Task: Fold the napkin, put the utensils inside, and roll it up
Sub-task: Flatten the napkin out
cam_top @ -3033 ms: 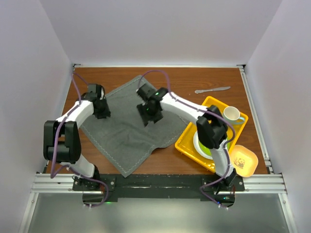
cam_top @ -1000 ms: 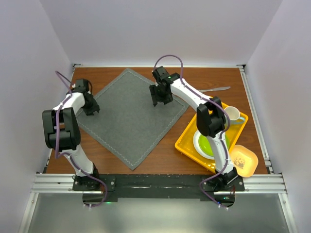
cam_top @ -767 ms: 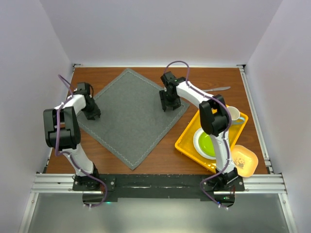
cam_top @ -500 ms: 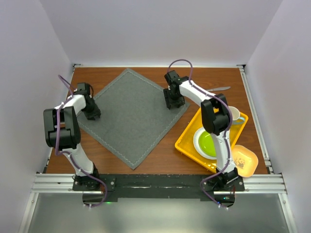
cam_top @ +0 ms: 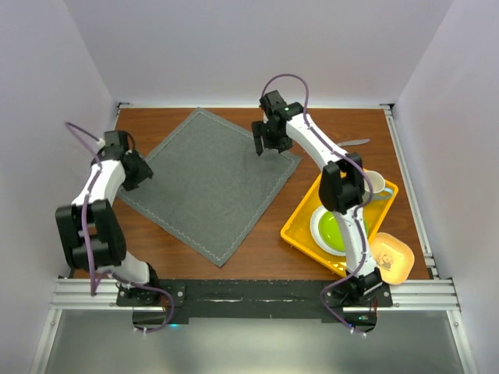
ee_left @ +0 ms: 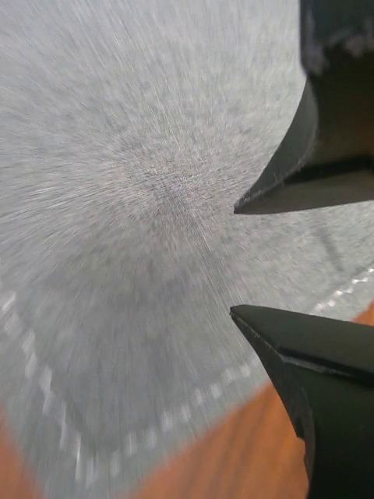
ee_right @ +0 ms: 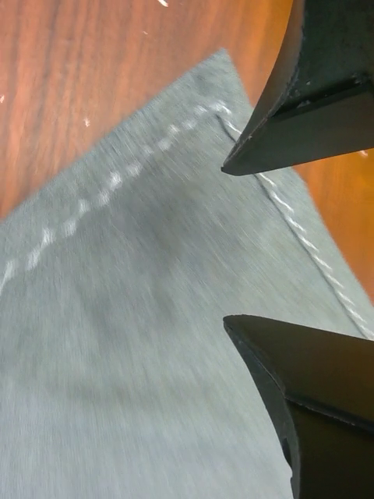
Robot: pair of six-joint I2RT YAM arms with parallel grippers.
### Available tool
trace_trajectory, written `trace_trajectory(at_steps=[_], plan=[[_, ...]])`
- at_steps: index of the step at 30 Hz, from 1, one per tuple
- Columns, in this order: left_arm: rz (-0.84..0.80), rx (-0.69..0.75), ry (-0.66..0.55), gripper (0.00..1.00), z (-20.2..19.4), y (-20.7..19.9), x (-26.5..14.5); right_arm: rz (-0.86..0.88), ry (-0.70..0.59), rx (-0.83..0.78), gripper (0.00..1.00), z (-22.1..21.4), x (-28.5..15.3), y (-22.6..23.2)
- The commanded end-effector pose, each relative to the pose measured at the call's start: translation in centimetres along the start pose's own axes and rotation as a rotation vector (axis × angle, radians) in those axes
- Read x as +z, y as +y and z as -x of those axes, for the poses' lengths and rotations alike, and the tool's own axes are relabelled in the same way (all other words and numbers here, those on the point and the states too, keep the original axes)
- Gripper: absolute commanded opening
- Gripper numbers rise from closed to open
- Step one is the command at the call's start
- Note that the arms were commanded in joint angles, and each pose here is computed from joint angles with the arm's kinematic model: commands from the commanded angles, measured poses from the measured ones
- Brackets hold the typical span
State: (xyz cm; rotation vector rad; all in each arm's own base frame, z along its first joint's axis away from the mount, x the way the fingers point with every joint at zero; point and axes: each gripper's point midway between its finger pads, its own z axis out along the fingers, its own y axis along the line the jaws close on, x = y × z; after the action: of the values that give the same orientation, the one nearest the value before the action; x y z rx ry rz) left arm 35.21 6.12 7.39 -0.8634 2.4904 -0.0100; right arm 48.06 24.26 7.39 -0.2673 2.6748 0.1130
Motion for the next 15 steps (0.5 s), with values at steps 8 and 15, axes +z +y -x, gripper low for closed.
trace_trajectory(at_steps=[8,15], plan=[[0.075,-0.216,-0.270,0.59,5.6,10.2,-2.4,0.406,-0.096,-0.106,0.81,-3.9,-18.6,10.4],[0.033,-0.113,-0.245,0.64,4.7,11.6,0.9,0.449,-0.102,-0.122,0.81,-5.5,-20.1,10.2]])
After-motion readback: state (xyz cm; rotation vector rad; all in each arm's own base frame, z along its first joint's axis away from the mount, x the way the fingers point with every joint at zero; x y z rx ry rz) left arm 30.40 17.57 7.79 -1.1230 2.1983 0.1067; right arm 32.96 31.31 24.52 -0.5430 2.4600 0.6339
